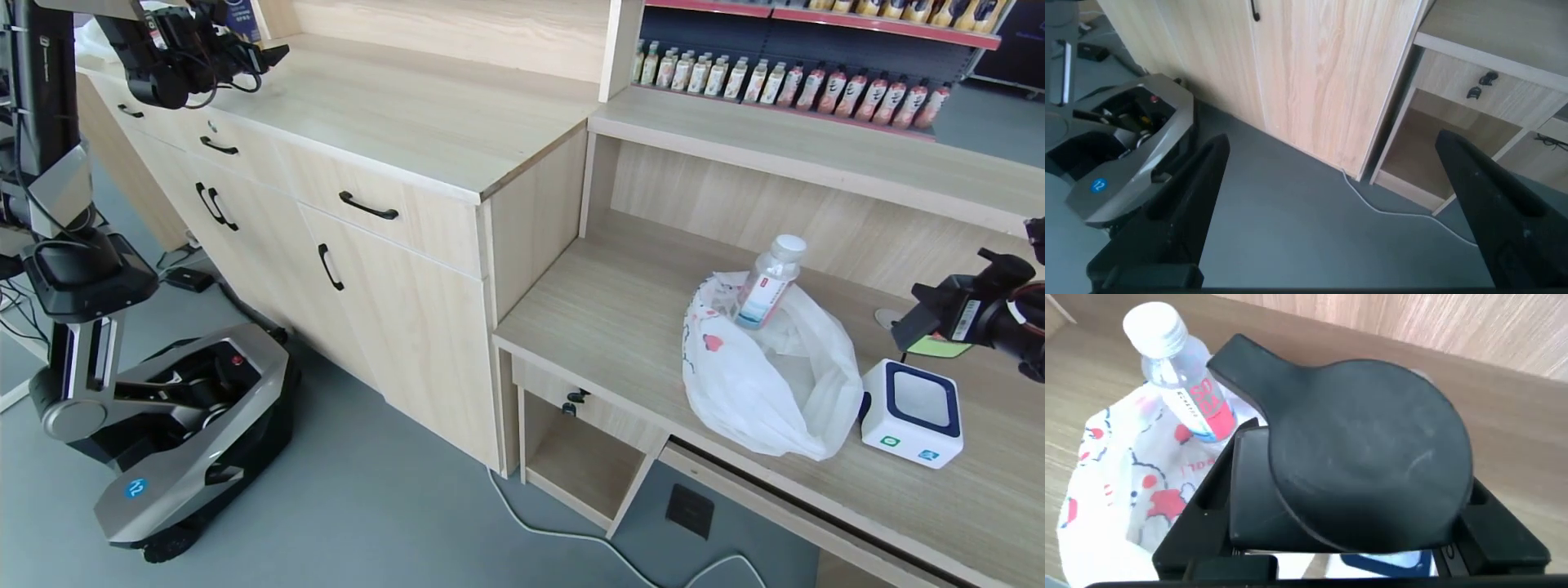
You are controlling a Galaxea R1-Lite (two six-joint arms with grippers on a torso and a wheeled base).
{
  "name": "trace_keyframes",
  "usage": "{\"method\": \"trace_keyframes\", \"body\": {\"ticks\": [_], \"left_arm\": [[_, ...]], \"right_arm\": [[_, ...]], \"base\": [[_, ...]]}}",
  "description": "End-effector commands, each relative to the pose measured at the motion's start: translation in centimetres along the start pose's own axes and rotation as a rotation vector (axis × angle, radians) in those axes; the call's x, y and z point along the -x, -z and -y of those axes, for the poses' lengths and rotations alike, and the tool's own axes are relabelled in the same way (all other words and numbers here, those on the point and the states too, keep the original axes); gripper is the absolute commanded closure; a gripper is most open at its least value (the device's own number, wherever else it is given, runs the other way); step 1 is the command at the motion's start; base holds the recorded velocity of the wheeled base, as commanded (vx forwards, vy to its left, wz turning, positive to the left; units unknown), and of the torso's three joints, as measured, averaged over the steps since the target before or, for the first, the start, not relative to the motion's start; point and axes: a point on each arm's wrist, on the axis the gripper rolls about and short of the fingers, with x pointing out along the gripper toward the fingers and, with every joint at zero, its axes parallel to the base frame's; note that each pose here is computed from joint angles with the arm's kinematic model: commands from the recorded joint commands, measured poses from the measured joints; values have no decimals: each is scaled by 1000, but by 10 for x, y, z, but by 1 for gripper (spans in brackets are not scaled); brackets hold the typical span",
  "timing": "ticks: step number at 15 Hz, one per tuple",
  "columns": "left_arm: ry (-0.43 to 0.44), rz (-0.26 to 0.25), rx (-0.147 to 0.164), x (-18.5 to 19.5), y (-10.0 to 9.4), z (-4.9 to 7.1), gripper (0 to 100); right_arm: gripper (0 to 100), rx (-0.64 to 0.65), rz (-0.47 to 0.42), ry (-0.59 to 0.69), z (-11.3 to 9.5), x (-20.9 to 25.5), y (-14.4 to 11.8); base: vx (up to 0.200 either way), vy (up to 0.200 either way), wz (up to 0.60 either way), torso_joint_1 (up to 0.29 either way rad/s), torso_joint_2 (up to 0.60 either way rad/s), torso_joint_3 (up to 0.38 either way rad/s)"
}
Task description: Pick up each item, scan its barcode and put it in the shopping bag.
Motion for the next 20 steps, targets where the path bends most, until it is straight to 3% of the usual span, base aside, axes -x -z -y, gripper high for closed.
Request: {"method": "trace_keyframes", "body": {"ticks": [1, 7, 10, 20], "left_arm": [[-1, 1, 0, 0, 0, 0, 0], [-1, 1, 0, 0, 0, 0, 0], [-1, 1, 0, 0, 0, 0, 0], [-1, 1, 0, 0, 0, 0, 0]], "right_arm": [[100, -80, -20, -7, -1, -3, 5], [100, -506, -100, 1, -5, -15, 10], [100, -655, -154, 31, -4, -20, 9], [100, -875, -176, 96, 6, -42, 18]], "base": [[0, 0, 0, 0, 0, 0], [0, 0, 0, 0, 0, 0], [0, 0, 0, 0, 0, 0], [0, 0, 0, 0, 0, 0]]}}
